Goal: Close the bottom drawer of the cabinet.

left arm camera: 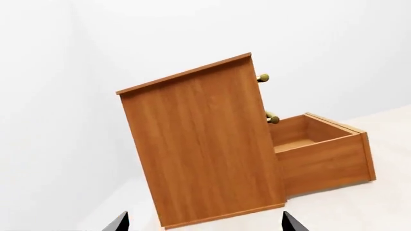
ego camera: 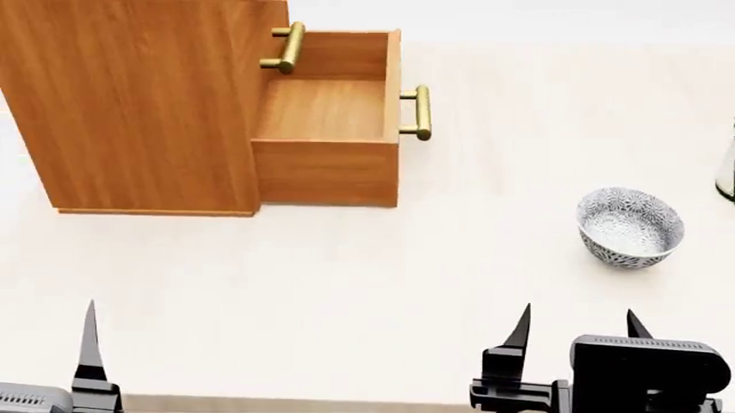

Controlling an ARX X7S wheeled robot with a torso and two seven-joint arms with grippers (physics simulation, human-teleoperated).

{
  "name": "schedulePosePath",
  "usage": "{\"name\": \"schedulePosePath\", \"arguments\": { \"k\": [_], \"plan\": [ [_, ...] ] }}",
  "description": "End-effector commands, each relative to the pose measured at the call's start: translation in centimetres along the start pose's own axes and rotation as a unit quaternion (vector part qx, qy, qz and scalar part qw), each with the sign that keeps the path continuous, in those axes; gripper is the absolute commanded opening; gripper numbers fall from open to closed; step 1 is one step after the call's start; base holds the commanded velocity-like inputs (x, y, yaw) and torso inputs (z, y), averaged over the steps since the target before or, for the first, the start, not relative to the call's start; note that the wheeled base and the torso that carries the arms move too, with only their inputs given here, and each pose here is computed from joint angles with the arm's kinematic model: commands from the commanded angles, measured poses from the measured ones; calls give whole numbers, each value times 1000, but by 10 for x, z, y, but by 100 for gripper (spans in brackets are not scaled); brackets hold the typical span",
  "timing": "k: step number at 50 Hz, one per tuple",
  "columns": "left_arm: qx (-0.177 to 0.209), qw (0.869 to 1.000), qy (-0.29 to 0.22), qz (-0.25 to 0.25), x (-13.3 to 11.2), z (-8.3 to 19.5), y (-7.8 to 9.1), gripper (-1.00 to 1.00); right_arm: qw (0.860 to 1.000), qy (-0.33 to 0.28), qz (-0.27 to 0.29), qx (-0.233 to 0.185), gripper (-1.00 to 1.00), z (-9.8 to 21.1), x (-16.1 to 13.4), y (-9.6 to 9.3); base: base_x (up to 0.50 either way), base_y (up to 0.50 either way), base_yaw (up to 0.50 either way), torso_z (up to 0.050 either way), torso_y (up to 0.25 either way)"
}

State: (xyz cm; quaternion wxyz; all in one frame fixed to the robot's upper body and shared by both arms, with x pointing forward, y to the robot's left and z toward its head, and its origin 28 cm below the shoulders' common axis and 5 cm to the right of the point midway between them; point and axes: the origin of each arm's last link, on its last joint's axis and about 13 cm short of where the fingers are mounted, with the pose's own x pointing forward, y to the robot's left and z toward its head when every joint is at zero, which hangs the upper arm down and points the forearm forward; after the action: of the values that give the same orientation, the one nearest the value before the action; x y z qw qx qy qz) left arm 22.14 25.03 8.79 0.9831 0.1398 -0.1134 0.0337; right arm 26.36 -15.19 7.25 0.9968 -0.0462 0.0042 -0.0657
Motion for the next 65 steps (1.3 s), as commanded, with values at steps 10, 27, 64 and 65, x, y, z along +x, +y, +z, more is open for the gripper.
{"name": "schedulePosePath", "arguments": {
  "k": [10, 27, 64, 65],
  "plan": [
    [-3, 1000, 3, -2, -2, -2, -2, 100, 1000, 1, -1, 2, 100, -2, -1, -1, 0, 500, 0, 0, 0],
    [-2, 1000, 4, -2, -1, -2, -1, 100, 1000, 0, -7, 18, 100, -1, 0, -2, 0, 329, 0, 0, 0],
    [0, 1000, 3, 2, -1, -1, -2, 100, 999, 3, 2, 41, 100, 1, 0, -2, 296, 14, 0, 0, 0],
    [0, 1000, 3, 2, -1, -1, -2, 100, 999, 2, 2, 41, 100, 2, 0, -2, 500, 20, 0, 0, 0]
  ]
}}
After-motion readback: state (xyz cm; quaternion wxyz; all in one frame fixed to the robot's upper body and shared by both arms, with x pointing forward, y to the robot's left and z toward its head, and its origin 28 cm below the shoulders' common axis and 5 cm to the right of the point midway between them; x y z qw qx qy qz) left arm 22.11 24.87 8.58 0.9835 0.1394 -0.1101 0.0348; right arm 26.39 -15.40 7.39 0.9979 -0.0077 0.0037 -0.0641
